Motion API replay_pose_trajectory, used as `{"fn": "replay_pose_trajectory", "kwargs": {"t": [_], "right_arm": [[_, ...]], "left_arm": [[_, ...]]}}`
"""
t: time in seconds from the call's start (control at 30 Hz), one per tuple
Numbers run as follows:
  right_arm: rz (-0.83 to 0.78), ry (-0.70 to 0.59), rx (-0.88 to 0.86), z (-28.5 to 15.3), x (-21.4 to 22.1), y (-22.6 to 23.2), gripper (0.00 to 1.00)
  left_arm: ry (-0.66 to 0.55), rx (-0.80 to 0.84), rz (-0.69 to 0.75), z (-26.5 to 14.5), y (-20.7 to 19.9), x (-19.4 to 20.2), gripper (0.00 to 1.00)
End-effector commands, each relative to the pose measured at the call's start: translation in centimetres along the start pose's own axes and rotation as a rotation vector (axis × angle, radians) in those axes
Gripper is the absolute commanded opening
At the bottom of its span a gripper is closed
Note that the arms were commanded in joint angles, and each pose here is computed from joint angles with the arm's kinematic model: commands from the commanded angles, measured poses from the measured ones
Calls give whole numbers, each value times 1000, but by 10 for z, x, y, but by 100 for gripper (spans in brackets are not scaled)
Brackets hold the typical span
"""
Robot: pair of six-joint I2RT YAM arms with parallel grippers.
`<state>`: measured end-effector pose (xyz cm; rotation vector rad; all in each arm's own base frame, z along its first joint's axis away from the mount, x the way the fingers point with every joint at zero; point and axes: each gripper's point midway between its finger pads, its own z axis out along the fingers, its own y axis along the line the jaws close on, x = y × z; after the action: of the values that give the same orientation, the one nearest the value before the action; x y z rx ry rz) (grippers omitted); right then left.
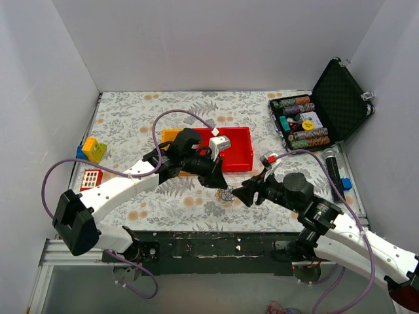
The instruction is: Untangle the cables
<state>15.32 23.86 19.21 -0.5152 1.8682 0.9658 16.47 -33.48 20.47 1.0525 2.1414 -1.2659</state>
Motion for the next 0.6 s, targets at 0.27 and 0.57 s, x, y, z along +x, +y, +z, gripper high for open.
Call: {"fn": "replay_pose_trajectory", "kwargs": {"t": [0.27,0.57], "right_arm": [[-57,-59,-199,11,-41,45,58],[-68,-22,-202,14,-39,47,17]], "left_arm": [[-41,62,65,-12,-20,-10,0],[-44,42,71,-14,-18,-9,0]]}}
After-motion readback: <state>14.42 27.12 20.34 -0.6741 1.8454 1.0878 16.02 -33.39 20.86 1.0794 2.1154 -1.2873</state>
